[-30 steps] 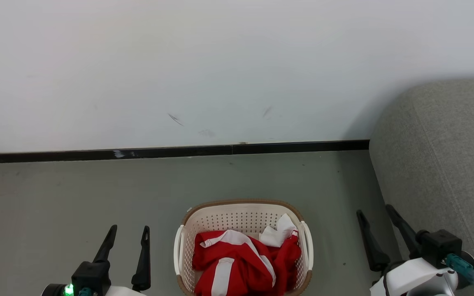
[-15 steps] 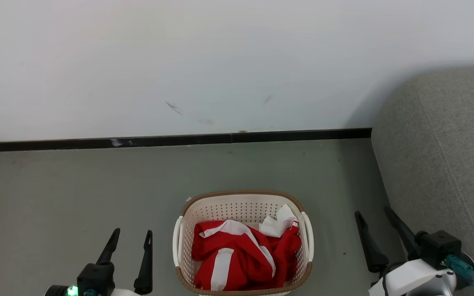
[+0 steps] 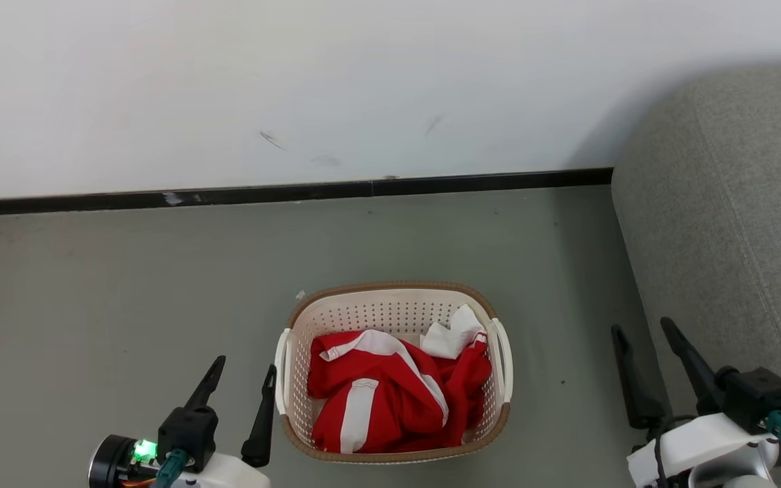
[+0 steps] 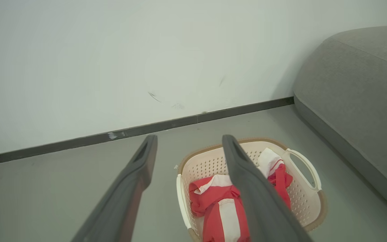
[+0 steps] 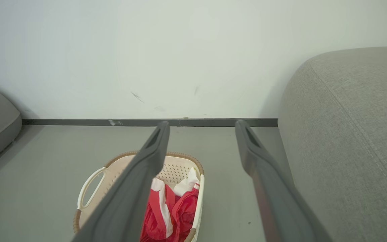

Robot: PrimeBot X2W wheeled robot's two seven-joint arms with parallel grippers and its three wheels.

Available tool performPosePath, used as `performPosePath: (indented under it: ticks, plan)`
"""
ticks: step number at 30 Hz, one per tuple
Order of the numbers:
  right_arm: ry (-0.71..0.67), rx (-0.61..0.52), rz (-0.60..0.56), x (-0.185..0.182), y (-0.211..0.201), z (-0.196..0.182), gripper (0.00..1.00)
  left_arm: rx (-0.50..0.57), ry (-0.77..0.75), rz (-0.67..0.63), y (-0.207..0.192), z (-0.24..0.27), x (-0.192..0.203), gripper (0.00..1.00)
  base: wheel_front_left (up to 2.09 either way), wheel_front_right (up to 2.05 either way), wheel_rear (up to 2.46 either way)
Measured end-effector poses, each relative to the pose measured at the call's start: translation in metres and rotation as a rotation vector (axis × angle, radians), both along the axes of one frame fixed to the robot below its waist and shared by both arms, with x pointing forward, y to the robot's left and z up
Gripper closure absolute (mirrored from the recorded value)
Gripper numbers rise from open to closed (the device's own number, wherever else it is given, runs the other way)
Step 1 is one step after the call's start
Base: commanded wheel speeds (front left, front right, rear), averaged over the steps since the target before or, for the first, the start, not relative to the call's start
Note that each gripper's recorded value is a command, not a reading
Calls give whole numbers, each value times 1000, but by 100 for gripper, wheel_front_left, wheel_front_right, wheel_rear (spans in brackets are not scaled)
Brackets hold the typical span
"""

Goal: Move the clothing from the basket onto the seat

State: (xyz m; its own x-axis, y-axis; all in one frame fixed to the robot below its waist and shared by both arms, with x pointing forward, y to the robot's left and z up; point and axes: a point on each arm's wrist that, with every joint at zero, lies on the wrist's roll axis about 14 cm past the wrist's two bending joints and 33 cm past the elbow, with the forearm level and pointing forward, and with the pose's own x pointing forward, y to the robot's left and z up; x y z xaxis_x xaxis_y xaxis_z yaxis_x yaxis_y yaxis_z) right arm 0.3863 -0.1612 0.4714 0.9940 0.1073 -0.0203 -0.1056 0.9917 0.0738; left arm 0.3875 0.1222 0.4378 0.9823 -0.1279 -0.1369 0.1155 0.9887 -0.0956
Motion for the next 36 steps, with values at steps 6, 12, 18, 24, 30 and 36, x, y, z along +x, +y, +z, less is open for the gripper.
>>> performPosePath:
  ticks: [6,12,18,24,30,36]
  plan:
    - [13,-8,-43,5,-15,-6,0,34,53,-74,-16,-21,9,0,0,0,0]
    - [18,-18,-75,13,-26,-10,0,49,95,-140,-32,-40,22,0,0,0,0]
    - [-7,-25,-95,31,-33,-7,0,79,125,-201,-45,-58,37,0,0,0,0]
    - [-5,-20,-109,46,-38,-14,0,93,176,-237,-53,-83,49,0,0,0,0]
    - [-2,-28,-115,62,-42,-22,0,107,220,-281,-65,-109,61,0,0,0,0]
    - [-10,-41,-122,78,-46,-28,0,127,244,-356,-83,-131,71,0,0,0,0]
